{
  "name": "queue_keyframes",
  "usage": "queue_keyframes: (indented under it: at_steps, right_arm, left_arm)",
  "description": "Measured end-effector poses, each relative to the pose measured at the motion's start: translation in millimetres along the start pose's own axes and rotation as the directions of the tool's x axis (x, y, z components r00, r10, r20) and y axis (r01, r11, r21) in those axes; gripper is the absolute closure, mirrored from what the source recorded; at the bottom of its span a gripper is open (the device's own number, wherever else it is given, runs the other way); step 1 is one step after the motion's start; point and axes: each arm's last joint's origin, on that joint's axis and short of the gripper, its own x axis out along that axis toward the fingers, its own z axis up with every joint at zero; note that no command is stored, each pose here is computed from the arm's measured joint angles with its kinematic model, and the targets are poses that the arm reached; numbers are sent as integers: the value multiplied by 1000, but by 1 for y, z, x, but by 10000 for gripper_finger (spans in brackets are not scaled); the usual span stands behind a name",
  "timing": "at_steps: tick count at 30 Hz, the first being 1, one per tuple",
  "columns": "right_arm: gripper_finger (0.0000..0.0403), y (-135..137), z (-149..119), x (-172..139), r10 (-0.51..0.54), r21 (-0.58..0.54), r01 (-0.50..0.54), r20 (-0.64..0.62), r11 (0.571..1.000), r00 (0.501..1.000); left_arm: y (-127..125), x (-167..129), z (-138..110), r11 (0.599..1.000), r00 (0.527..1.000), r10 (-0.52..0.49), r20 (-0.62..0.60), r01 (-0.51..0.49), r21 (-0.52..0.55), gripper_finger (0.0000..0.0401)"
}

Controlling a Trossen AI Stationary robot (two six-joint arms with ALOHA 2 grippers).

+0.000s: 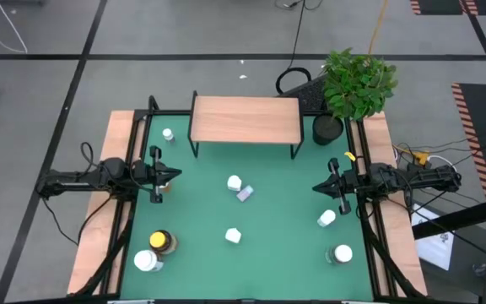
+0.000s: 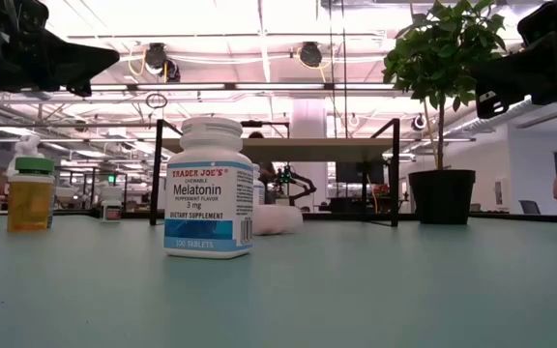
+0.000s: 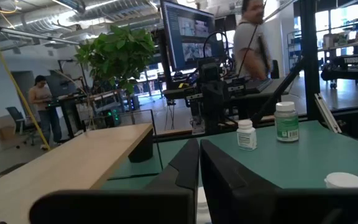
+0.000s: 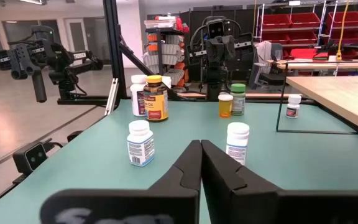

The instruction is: Pick and place medicine bottles onto shelf by color

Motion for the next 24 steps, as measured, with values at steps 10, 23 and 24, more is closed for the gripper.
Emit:
queue_keyframes:
  at_steps: [10,23,24]
  right_arm:
    - [403,0,0,0,-1,0,1,0,1000,1000]
    - [403,-2,12,-1,-73,14,72,131,997,989]
    - [403,-2,13,-1,-73,17,71,137,997,988]
  left_arm:
    - [0,0,0,1000,1000,0,1,0,0,387]
    - [0,0,0,1000,1000,0,0,0,5,387]
    - [0,0,0,1000,1000,0,0,0,6,387]
